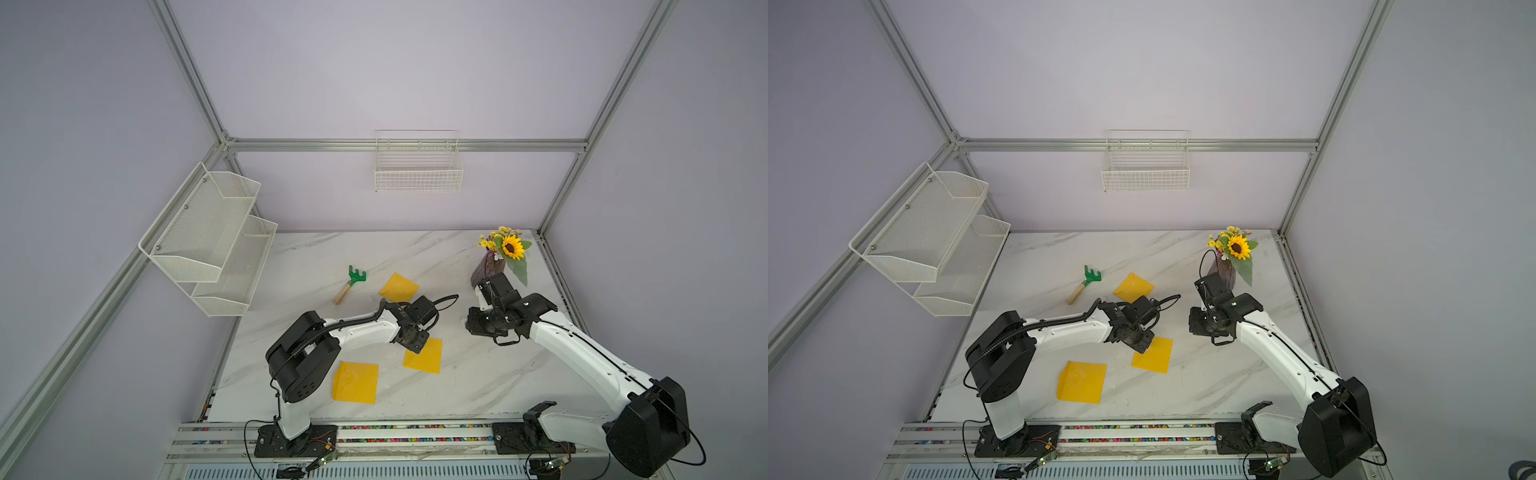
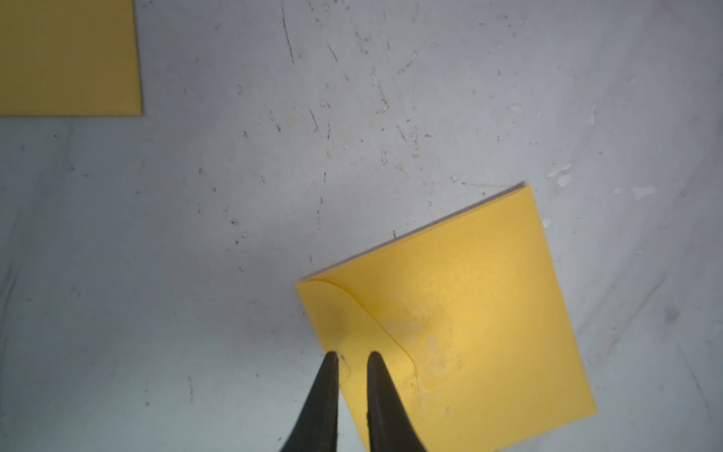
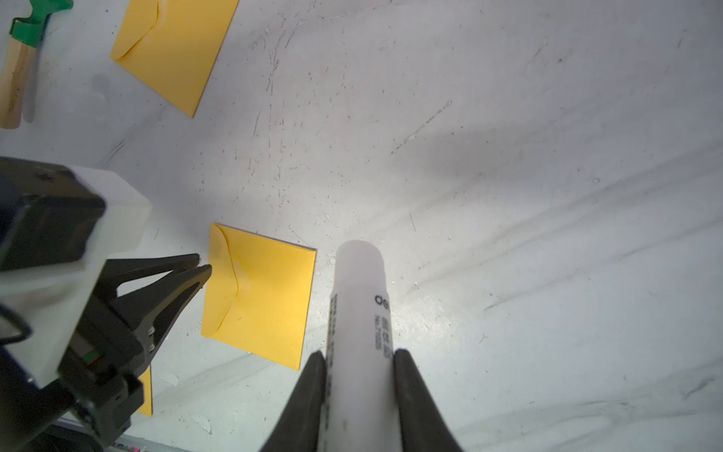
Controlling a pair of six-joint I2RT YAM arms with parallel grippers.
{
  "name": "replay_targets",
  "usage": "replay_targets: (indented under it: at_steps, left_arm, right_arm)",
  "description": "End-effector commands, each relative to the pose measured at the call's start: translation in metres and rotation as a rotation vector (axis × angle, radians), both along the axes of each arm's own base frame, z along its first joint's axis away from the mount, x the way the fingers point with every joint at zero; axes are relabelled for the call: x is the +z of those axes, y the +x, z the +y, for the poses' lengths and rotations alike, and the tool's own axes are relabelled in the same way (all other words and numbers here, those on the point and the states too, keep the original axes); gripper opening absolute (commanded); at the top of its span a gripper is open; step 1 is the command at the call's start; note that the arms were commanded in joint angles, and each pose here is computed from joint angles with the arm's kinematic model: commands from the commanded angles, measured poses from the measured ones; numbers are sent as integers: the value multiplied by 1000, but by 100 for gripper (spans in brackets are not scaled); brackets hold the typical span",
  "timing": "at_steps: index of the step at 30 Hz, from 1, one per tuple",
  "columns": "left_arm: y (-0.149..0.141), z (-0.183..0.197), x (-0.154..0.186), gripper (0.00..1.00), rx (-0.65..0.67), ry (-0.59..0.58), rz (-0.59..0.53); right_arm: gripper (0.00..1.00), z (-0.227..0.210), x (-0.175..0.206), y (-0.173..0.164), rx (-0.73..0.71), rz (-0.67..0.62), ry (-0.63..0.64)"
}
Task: Seal the envelope with a glue stick
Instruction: Seal the envelope at the center of the board.
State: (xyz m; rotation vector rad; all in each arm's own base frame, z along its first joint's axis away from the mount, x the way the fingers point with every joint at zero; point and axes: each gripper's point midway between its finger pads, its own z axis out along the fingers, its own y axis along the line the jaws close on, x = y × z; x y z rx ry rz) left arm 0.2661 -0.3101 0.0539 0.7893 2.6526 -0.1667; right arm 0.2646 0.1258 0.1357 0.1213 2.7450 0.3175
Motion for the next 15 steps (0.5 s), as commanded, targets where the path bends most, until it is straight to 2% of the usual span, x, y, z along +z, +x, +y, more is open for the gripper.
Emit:
replay_targets:
  at_steps: [1, 15]
  left_arm:
    - [-15, -4, 9, 16, -7, -46, 18]
    - [-48, -7, -27, 5, 7, -43, 115]
  right_arm:
    - [0, -1, 6, 4, -1, -18, 1]
    - [0, 0, 4, 1, 6, -3, 3]
